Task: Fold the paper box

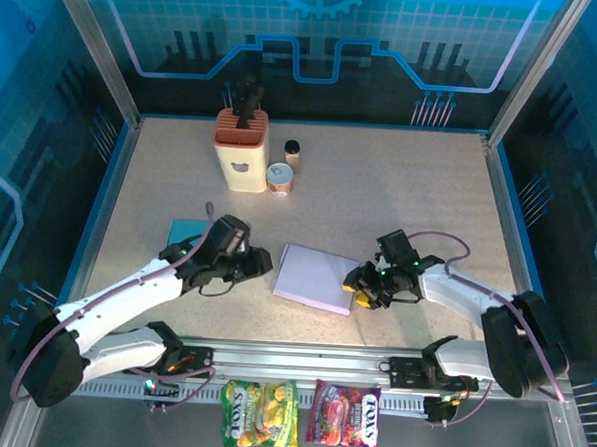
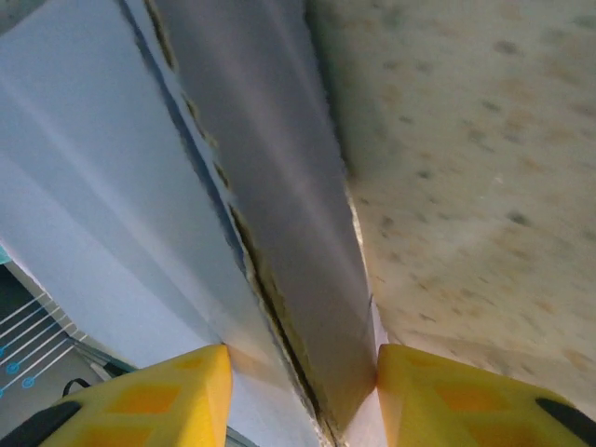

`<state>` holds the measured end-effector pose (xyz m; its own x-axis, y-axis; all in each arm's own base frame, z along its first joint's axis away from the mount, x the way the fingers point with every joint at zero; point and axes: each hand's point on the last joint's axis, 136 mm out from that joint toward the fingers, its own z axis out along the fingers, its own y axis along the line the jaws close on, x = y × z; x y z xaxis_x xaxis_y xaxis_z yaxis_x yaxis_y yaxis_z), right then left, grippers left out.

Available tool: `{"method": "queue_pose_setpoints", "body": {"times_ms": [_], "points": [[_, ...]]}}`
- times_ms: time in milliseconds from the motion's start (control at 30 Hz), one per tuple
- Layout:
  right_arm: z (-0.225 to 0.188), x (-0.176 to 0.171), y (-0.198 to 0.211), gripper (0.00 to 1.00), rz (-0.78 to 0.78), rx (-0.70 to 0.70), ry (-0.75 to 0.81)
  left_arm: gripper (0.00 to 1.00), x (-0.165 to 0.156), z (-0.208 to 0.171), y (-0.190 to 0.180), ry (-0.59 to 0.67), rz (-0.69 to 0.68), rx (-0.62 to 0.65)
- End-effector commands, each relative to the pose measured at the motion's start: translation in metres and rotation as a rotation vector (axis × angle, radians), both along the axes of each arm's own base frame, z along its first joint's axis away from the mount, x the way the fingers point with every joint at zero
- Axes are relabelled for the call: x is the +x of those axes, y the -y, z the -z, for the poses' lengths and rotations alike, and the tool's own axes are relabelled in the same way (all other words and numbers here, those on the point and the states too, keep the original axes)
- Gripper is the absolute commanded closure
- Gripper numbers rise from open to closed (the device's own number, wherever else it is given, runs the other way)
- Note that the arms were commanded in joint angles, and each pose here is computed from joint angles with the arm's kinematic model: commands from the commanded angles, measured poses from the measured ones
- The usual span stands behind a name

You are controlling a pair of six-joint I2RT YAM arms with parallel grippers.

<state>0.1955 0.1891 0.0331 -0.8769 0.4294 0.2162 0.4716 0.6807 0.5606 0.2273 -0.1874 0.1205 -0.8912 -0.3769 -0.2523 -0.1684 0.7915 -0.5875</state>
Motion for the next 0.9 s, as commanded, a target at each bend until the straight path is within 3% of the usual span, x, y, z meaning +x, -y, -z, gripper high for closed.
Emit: {"method": "queue_pose_setpoints", "body": {"times_ms": [0,233,400,500,533,567,633,700,867], "points": [[-0.016,0.040,-0.026,0.56,-0.008,0.038,0.101,0.60,0.007,-0.028,-0.006,0.044,0.004,-0.062],[-0.014,0.067,-0.050,0.57,-0.068,0.012,0.106,0.60,0.018,-0.048,-0.030,0.089,-0.044,-0.080],[-0.041,0.076,-0.022,0.34,-0.115,-0.110,0.202,0.55,0.026,-0.057,-0.043,0.125,-0.076,-0.071],[-0.073,0.085,0.006,0.26,-0.126,-0.214,0.305,0.50,0.036,-0.067,-0.050,0.178,-0.097,-0.058],[-0.084,0.088,0.017,0.07,-0.124,-0.247,0.343,0.50,0.040,-0.071,-0.052,0.205,-0.105,-0.043],[-0.093,0.090,0.028,0.00,-0.119,-0.278,0.368,0.50,0.044,-0.076,-0.055,0.231,-0.112,-0.032],[-0.112,0.092,0.054,0.00,-0.095,-0.358,0.425,0.47,0.052,-0.084,-0.063,0.286,-0.145,0.007],[-0.130,0.092,0.078,0.00,-0.067,-0.435,0.475,0.01,0.058,-0.091,-0.073,0.335,-0.181,0.047],[-0.169,0.091,0.126,0.00,-0.031,-0.632,0.610,0.01,0.070,-0.100,-0.092,0.412,-0.221,0.149]]}}
